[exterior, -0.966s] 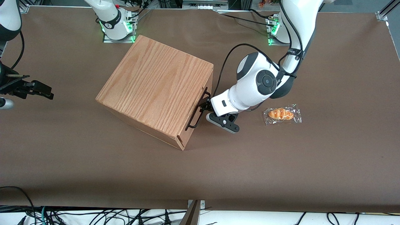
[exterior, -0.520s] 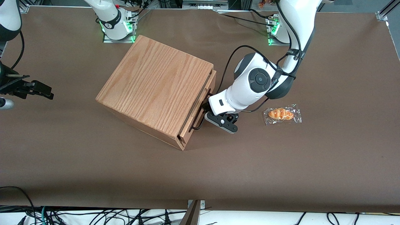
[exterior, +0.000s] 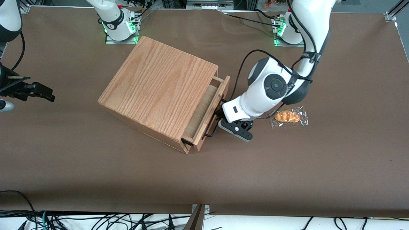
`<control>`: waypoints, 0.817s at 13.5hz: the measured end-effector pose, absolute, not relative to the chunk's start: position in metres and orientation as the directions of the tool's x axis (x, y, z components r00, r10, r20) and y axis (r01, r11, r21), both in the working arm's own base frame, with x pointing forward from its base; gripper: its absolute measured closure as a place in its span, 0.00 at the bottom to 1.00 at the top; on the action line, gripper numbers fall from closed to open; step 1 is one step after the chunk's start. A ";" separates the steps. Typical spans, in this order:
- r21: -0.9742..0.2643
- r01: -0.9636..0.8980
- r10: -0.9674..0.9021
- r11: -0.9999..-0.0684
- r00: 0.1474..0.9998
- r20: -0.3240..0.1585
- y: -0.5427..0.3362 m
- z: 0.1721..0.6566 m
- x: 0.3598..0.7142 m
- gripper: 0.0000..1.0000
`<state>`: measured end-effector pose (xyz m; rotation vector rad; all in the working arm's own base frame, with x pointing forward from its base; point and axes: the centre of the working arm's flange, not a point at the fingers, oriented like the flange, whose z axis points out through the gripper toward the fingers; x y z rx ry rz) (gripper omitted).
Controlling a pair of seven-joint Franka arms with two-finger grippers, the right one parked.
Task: Open top drawer with left arm
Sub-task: 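Pull the handle with the left gripper, sliding the drawer out of the cabinet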
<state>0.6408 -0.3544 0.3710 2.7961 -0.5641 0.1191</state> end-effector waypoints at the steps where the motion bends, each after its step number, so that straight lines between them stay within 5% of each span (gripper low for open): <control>1: 0.260 -0.389 -0.366 -0.884 0.921 0.132 -0.343 0.371 0.646 0.00; 11: 0.251 -0.392 -0.373 -0.885 0.920 0.123 -0.291 0.370 0.668 0.00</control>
